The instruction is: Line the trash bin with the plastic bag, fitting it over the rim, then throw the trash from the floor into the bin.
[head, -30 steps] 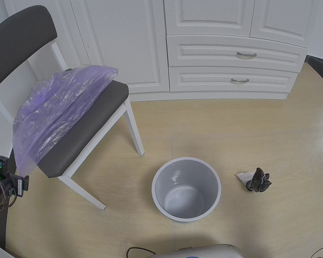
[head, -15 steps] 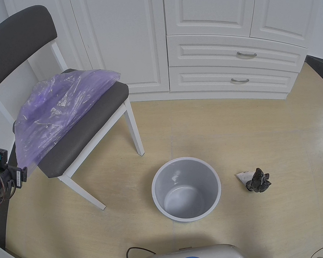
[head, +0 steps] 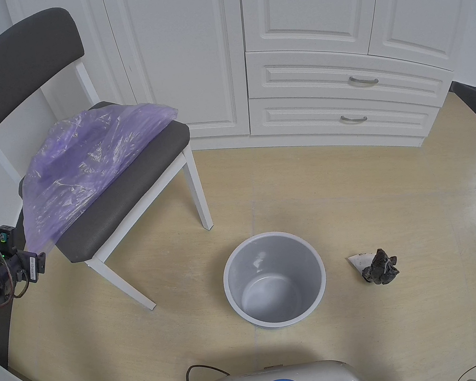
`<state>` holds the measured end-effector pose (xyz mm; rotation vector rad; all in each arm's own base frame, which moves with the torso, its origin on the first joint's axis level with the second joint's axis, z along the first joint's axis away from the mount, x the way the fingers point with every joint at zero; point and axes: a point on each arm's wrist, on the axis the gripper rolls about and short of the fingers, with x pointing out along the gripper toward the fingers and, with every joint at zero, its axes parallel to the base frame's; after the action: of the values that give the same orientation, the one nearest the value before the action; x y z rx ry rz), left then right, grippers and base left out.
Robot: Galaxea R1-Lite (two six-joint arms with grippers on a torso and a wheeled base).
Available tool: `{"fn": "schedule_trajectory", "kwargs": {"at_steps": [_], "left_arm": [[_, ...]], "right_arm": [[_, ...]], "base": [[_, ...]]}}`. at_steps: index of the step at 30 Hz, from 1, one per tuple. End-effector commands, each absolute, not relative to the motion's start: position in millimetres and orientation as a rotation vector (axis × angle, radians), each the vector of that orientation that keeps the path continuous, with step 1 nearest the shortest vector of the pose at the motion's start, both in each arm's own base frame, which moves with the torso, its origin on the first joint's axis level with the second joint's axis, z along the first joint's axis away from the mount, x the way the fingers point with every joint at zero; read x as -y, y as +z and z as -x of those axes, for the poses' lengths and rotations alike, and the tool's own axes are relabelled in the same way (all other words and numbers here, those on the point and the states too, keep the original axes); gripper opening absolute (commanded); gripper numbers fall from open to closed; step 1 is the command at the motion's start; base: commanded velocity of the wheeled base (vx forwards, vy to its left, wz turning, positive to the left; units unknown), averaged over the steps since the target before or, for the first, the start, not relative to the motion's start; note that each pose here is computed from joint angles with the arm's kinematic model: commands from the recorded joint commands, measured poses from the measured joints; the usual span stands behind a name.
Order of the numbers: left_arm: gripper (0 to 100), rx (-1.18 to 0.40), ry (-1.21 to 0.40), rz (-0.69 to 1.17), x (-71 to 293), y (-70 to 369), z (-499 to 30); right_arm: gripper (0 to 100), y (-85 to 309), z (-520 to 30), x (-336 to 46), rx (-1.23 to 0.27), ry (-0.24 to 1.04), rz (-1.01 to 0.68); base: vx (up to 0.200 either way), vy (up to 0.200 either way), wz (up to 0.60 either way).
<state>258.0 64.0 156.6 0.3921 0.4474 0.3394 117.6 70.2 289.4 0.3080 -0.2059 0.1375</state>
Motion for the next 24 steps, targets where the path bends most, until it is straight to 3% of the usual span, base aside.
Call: {"fn": "schedule_trajectory", "kwargs": {"at_steps": [1, 9, 24], "left_arm": [[100, -0.439, 0.347, -0.387, -67, 151, -268], [100, -0.357, 0.37, -0.383, -74, 138, -297], [100, -0.353, 0.371, -0.354, -73, 138, -289]], "right_arm": [[100, 290, -117, -70, 0.21, 0.14, -0.311], [100, 295, -110, -65, 0.237, 0.137, -0.321], [100, 299, -107, -63, 0.252, 0.139, -0.33]], "base": [[0.0, 0.0, 0.0], [0.0, 0.0, 0.0], [0.0, 0.0, 0.0]]}}
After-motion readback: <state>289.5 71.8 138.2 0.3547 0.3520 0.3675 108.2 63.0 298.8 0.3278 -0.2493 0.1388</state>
